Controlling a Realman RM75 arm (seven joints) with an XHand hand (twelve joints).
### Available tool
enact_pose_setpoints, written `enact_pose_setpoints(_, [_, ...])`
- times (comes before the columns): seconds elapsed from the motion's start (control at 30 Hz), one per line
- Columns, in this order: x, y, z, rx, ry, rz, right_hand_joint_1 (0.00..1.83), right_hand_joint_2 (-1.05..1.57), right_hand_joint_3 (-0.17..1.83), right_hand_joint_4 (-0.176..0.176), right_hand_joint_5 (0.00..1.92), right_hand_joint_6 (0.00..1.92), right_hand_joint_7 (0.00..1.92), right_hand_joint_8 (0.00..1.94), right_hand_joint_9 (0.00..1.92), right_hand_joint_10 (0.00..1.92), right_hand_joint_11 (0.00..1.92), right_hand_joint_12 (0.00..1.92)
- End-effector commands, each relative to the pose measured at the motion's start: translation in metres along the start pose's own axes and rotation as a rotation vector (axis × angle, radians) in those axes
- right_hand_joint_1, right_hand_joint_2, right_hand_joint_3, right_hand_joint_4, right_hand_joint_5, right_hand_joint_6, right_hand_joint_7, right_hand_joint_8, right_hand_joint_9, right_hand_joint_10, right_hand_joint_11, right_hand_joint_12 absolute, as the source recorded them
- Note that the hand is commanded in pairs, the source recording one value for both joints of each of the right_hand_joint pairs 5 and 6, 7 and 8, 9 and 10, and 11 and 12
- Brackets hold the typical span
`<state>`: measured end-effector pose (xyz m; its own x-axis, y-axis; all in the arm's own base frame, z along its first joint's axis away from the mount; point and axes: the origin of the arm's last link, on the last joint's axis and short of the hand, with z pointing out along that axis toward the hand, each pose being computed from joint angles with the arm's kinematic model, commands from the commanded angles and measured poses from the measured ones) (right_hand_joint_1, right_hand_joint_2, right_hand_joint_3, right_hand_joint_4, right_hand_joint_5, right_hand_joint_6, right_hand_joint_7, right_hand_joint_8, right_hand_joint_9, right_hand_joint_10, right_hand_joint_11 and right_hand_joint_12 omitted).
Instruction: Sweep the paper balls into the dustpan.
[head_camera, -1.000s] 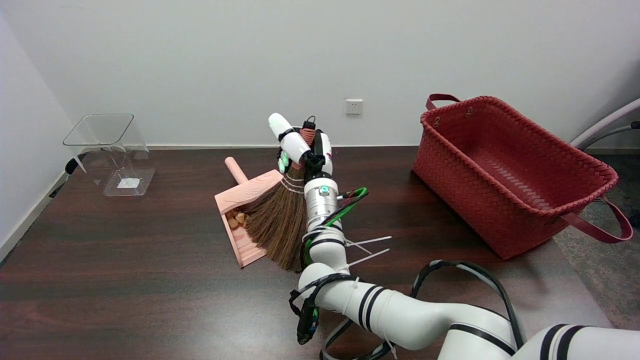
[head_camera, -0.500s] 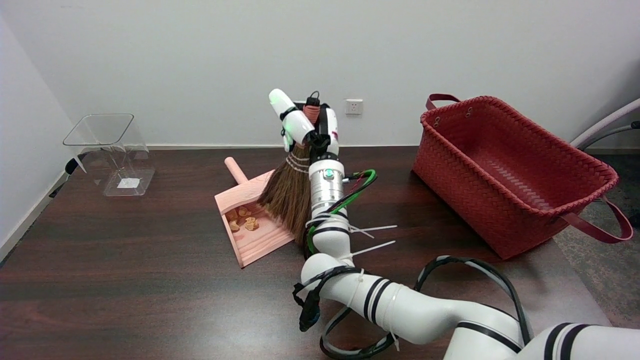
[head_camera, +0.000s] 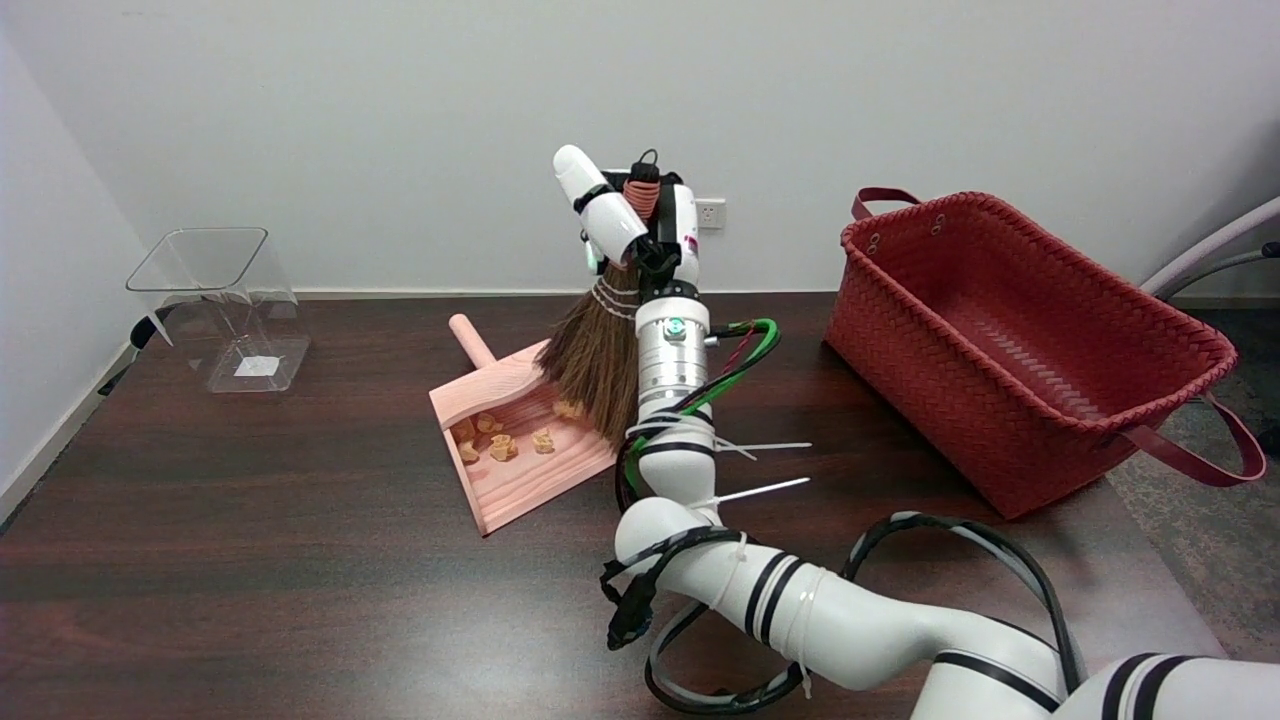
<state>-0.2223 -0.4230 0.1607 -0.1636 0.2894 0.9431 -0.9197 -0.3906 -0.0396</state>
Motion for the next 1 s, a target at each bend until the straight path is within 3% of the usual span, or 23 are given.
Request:
enact_pose_setpoints(0.03, [0.007, -0.025, -0.003, 0.069, 0.021, -0.051, 0.71, 1.57, 0.13, 0.000, 1.92, 1.92, 1.92, 1.92, 1.92, 1.92, 1.92, 1.92])
enact_pose_setpoints(0.37, [0.014, -0.030, -0.007, 0.101, 0.039, -0.064, 0.71, 1.57, 0.18, 0.000, 1.92, 1.92, 1.92, 1.92, 1.92, 1.92, 1.92, 1.92])
enact_pose_setpoints(1.0, [0.029, -0.064, -0.008, 0.222, 0.084, -0.248, 0.75, 1.57, 0.30, 0.000, 1.92, 1.92, 1.92, 1.92, 1.92, 1.92, 1.92, 1.92])
